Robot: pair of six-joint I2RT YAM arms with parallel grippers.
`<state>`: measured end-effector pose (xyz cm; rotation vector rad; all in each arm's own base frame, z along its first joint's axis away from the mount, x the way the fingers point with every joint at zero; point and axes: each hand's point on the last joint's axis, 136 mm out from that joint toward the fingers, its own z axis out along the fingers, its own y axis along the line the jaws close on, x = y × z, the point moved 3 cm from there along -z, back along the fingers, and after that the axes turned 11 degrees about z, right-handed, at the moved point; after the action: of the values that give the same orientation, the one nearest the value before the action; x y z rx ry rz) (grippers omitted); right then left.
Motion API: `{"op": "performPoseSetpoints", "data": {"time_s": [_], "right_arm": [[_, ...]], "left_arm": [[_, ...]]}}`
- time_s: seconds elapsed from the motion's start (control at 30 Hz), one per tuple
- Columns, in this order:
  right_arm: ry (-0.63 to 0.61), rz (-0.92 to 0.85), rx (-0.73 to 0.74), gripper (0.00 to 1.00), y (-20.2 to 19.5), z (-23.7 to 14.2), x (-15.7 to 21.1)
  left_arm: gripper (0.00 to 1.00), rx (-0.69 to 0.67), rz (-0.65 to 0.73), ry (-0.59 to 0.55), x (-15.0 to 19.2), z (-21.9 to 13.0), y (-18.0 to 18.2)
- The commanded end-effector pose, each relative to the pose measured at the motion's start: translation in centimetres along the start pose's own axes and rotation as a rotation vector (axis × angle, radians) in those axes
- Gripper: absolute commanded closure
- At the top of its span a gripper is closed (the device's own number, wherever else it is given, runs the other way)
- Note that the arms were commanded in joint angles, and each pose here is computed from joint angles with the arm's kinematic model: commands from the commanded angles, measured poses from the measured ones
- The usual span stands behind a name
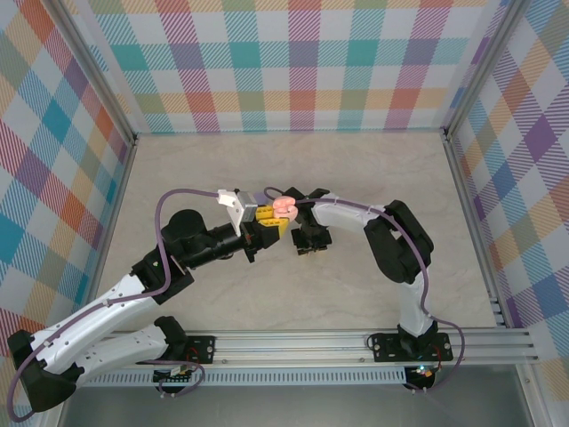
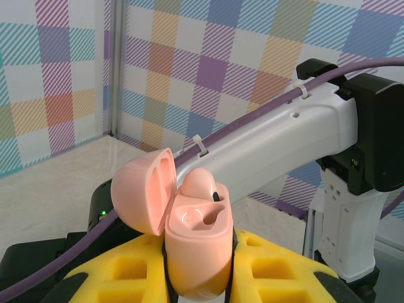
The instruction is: Insert wireless bluetooth earbuds into charging case
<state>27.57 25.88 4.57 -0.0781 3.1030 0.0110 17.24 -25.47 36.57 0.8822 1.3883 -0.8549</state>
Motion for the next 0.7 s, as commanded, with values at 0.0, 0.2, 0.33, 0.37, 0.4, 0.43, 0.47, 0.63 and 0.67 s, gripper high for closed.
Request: {"op": "performPoseSetpoints", "data": {"time_s": [0.0,0.2,0.33,0.37,0.4,0.43,0.47,0.63,0.67], "right_arm": [[-0.013,-0.006,0.001,0.64,0.5,0.3,-0.4],[-0.027,0.034,-0.021,0.67,0.8,0.1,-0.7],[-0.028,0.068,-0.020,0.65,0.8,0.3,-0.8],[-0.030,0.076,-0.021,0.65,0.8,0.4,-0.8],[-0.032,0.082,-0.024,0.65,0.8,0.4,-0.9],[-0.034,0.088,-0.030,0.66,0.9,0.4,-1.0],[-0.036,0.094,-0.035,0.66,0.9,0.3,-1.0],[-0.056,0.122,-0.058,0.67,1.0,-0.1,-1.4],[-0.056,0.128,-0.060,0.68,1.0,-0.2,-1.5]], "left_arm": [[0.90,0.022,0.011,-0.028,-0.7,0.0,-0.6],[0.90,0.022,0.012,-0.029,-0.7,-0.1,-0.6],[0.90,0.022,0.016,-0.029,-0.8,-0.2,-0.6],[0.90,0.022,0.016,-0.030,-0.9,-0.2,-0.6],[0.90,0.023,0.018,-0.031,-0.9,-0.2,-0.6],[0.90,0.022,0.017,-0.029,-0.9,-0.2,-0.6],[0.90,0.023,0.016,-0.029,-0.8,-0.2,-0.6],[0.90,0.024,0.021,-0.034,-1.0,-0.4,-0.7],[0.90,0.025,0.022,-0.037,-1.1,-0.4,-0.7]]}}
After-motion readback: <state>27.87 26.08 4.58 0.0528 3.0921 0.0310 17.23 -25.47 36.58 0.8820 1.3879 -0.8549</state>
